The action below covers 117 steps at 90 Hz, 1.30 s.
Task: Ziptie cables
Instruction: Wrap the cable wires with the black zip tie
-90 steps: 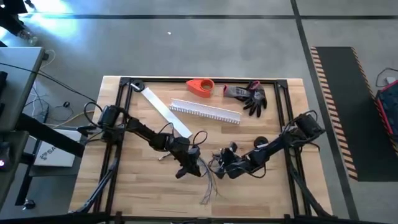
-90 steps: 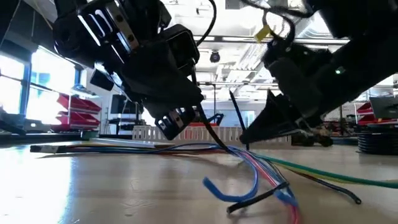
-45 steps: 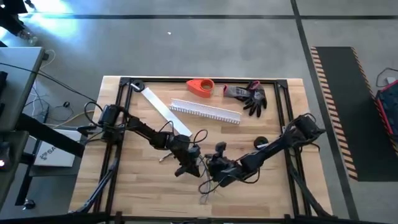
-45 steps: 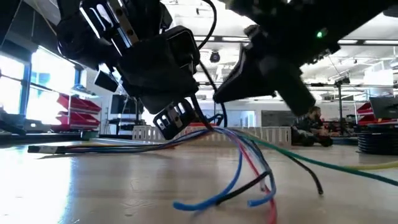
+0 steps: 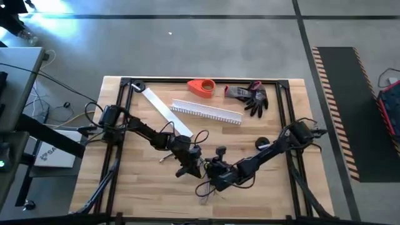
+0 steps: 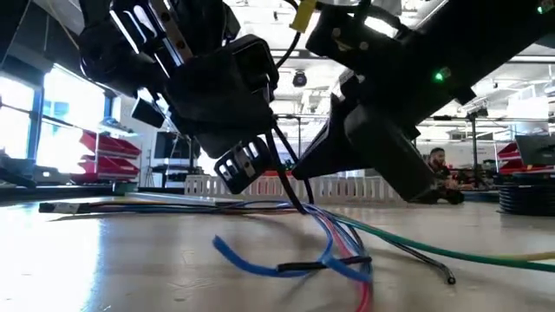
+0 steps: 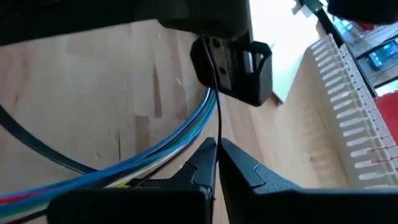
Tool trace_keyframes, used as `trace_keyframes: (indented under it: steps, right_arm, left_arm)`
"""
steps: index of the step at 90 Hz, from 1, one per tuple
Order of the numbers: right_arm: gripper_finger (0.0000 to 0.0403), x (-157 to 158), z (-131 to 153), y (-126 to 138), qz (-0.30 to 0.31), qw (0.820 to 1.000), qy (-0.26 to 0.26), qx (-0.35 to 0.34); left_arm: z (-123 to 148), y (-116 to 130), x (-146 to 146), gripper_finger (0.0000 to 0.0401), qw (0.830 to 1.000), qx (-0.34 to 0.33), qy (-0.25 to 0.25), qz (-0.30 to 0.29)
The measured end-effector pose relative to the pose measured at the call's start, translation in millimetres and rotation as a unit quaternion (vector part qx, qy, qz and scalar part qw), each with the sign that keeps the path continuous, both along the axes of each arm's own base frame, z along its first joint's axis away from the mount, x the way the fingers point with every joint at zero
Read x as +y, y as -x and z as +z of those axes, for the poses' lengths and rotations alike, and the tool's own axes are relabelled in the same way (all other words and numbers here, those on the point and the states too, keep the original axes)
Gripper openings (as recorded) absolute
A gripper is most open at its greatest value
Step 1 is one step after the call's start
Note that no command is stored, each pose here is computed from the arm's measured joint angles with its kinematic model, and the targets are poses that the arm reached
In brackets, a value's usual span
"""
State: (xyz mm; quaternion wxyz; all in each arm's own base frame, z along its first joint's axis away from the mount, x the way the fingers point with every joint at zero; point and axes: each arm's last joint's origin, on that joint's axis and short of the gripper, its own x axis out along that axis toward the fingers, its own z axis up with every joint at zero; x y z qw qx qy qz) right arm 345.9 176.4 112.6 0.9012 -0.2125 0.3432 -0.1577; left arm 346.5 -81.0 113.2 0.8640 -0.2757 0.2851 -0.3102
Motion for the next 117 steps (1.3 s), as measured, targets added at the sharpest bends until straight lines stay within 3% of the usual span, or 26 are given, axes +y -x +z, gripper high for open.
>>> trace_keyframes:
  steps: [45,62,86,117]
  right_arm:
    - [0.0000,6.7,6.2,3.5,-0.024,0.998,-0.052,-0.034]
    - [0.0000,5.9,23.3,4.0,-0.007,0.999,-0.028,-0.043]
    - [0.0000,-1.6,17.2,6.2,-0.022,0.999,-0.029,-0.013]
    - [0.0000,2.2,18.8,4.8,0.009,1.000,-0.021,-0.008]
  left_arm:
    - [-0.2,0.9,-3.3,0.0000,1.000,-0.001,-0.002,-0.006]
    - [-0.2,0.9,-3.4,0.0000,1.000,-0.001,-0.002,-0.006]
    - [-0.2,0.9,-4.0,0.0000,1.000,-0.001,-0.003,-0.004]
    - [-0.2,0.9,-3.9,0.0000,1.000,-0.002,-0.004,-0.003]
